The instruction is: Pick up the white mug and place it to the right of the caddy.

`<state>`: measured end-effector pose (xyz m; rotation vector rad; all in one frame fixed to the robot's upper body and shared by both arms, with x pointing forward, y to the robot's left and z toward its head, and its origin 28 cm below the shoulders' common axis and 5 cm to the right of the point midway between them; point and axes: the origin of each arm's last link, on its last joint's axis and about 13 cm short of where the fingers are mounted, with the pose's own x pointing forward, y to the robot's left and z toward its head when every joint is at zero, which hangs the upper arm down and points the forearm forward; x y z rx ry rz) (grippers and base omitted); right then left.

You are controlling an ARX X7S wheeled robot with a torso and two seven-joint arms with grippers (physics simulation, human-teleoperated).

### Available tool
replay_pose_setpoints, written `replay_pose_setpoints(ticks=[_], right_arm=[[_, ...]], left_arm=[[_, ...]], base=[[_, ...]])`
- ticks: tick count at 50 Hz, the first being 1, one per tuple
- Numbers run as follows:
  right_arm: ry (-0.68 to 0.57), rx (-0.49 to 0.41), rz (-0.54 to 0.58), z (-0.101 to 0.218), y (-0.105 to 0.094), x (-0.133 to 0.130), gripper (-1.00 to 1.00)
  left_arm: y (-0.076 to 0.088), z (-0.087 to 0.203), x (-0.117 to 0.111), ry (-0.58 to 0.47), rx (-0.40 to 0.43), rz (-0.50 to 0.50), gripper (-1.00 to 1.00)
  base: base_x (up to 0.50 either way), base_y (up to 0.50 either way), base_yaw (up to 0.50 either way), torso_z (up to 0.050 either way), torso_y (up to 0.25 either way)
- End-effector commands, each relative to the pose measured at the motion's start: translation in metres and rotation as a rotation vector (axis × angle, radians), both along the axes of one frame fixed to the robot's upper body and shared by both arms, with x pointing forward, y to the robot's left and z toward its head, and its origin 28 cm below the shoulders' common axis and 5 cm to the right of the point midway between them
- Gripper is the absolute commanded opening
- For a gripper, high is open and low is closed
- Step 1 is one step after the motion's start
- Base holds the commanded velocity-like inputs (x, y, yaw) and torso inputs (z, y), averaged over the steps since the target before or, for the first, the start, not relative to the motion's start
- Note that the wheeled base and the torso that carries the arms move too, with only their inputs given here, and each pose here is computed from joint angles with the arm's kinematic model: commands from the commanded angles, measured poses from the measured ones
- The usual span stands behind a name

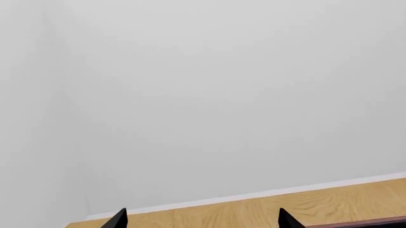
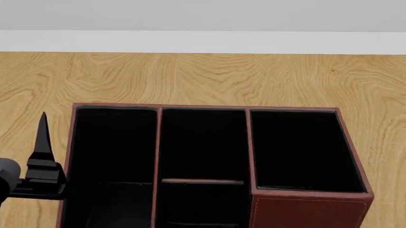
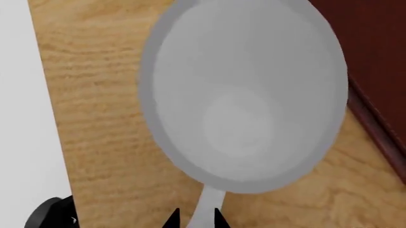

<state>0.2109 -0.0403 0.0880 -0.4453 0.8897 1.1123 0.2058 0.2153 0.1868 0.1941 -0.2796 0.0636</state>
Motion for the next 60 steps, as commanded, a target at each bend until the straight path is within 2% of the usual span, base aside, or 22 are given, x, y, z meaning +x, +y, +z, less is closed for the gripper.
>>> replay_pose_setpoints(ticks=[1, 37, 60], right_arm=[[-0.021, -0.009, 0.000, 0.002, -0.001, -0.002, -1.00], [-0.124, 0.025, 0.020, 0.047, -0.010, -0.017, -1.00], [-0.194, 0.084, -0.026, 0.084, -0.022, -0.020, -1.00]], left_arm=[[0.000, 0.001, -0.001, -0.004, 0.000, 0.001, 1.00], [0.008, 0.013, -0.014, -0.092, -0.021, 0.091, 1.00], [0.011, 0.015, -0.022, -0.117, -0.028, 0.119, 1.00]], base=[[0.00, 0.00, 0.00, 0.000, 0.000], [0.00, 0.00, 0.00, 0.000, 0.000], [0.00, 0.00, 0.00, 0.000, 0.000]])
